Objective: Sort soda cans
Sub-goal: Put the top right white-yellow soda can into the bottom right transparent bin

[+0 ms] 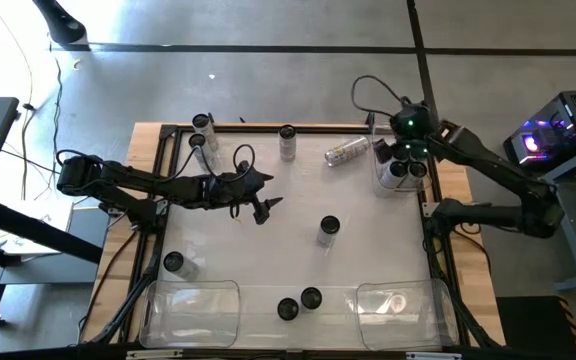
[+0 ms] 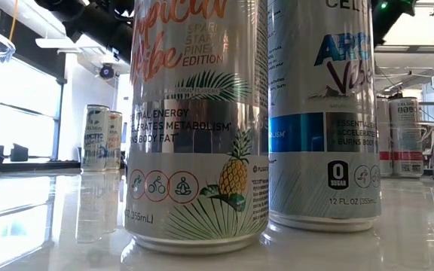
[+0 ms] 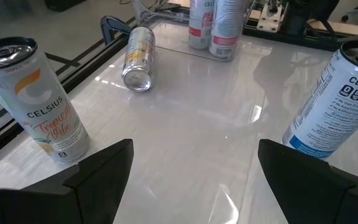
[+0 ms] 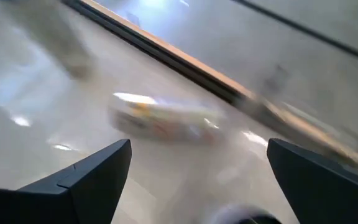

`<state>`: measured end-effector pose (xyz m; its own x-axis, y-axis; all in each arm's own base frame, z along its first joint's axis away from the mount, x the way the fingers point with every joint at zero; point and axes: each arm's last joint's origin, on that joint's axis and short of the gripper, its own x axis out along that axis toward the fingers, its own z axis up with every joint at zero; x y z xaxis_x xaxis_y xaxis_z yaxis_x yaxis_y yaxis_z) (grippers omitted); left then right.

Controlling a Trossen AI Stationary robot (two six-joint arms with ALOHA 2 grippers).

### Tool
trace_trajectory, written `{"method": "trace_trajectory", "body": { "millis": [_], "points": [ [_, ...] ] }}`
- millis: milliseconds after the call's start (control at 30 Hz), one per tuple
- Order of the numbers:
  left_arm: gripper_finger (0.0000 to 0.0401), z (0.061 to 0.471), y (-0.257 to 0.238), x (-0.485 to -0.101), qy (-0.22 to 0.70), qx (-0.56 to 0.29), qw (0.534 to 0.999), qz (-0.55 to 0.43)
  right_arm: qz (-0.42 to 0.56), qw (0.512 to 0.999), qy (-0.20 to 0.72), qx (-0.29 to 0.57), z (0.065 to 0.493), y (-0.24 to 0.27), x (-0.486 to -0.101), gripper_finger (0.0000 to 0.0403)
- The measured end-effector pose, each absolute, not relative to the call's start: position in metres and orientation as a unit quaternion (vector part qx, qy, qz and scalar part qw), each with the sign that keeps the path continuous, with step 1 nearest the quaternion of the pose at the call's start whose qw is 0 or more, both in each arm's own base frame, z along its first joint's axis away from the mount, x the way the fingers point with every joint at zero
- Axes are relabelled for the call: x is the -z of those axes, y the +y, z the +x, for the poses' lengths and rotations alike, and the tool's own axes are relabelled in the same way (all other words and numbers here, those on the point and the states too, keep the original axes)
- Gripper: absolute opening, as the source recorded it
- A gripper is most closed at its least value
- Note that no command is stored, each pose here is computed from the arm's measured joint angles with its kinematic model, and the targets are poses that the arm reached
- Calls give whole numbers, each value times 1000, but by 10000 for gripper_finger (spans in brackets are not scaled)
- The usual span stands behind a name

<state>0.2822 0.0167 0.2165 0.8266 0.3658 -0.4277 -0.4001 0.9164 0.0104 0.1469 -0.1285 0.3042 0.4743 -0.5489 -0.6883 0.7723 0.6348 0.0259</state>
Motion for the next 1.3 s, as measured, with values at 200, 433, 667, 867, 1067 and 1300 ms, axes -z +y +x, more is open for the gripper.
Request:
{"method": "trace_trajectory", "body": {
  "millis": [200, 433, 667, 867, 1067, 1300],
  "points": [
    [341, 282, 20, -217, 213, -208, 953, -50, 122, 905, 278, 299, 188, -118, -295, 373],
    [341, 282, 21, -217, 211, -213, 952, -59, 53, 885, 391, 247, 233, -134, -282, 373],
    [341, 282, 21, -216, 212, -215, 951, -70, -41, 825, 521, 215, 270, -159, -279, 373],
    [341, 282, 21, -216, 213, -215, 951, -70, -120, 756, 631, 127, 289, -179, -249, 373],
    [341, 281, 21, -215, 216, -210, 951, -71, -152, 701, 689, 103, 302, -192, -215, 373],
    [341, 281, 20, -214, 226, -209, 949, -69, -158, 679, 710, 104, 308, -202, -191, 373]
  ]
}}
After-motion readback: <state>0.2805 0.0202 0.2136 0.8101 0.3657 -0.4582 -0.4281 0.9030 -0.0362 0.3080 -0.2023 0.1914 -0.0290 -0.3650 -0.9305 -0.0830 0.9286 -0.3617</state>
